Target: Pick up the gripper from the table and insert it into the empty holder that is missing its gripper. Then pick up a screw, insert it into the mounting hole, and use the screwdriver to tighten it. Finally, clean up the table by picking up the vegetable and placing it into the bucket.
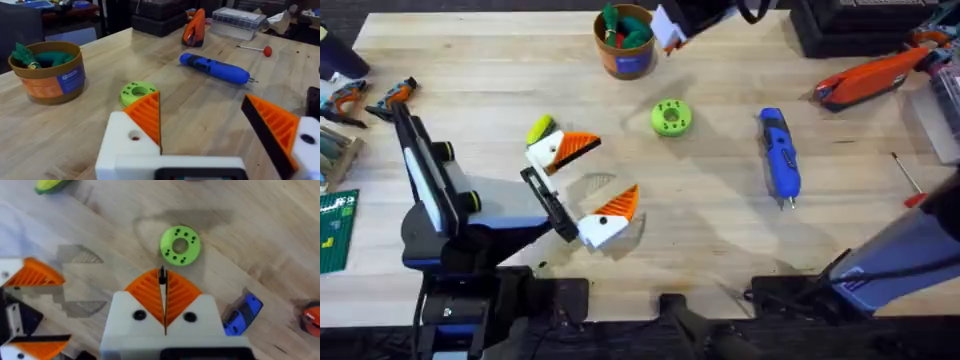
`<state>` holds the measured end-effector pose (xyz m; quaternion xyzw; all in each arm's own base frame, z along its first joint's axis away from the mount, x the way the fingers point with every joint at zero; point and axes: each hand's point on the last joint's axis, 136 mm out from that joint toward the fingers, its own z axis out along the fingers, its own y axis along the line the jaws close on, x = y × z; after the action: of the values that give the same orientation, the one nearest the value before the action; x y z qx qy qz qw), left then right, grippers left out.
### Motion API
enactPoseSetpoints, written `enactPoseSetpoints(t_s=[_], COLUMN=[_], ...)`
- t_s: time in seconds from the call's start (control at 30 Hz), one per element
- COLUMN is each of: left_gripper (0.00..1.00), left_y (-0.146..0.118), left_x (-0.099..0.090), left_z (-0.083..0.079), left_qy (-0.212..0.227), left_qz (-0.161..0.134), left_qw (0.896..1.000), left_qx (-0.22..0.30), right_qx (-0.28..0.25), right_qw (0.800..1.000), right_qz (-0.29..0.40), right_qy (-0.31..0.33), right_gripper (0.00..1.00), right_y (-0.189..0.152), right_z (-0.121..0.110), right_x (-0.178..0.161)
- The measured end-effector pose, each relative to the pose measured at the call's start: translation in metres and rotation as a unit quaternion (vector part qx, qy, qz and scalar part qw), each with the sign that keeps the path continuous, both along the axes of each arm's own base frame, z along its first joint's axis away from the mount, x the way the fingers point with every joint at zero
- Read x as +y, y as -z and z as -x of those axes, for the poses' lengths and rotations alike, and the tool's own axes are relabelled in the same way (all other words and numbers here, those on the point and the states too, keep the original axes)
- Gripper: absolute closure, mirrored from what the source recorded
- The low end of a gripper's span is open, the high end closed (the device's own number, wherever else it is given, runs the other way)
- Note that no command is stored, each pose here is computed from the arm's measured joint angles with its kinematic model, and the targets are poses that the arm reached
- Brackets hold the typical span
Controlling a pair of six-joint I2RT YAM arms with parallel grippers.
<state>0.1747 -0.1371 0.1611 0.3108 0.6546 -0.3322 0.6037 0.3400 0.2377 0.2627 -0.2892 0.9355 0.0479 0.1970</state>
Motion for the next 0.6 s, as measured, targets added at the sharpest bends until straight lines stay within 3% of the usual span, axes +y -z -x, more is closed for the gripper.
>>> enactPoseSetpoints(t_s=[0.23, 0.6], left_gripper=[0.015, 0.015], left_y=[0.0, 0.0], left_x=[0.0, 0.0], left_z=[0.0, 0.0], left_qy=[0.0, 0.0], left_qz=[0.0, 0.0], left_qw=[1.0, 1.0], left_qx=[0.0, 0.0], right_qx=[-0.015, -0.03], right_qw=[0.993, 0.96], right_qz=[0.015, 0.039], right_qy=[-0.115, -0.275], right_gripper=[0.995, 0.995], right_y=[-0.011, -0.01], right_z=[0.042, 0.102], right_x=[0.036, 0.087])
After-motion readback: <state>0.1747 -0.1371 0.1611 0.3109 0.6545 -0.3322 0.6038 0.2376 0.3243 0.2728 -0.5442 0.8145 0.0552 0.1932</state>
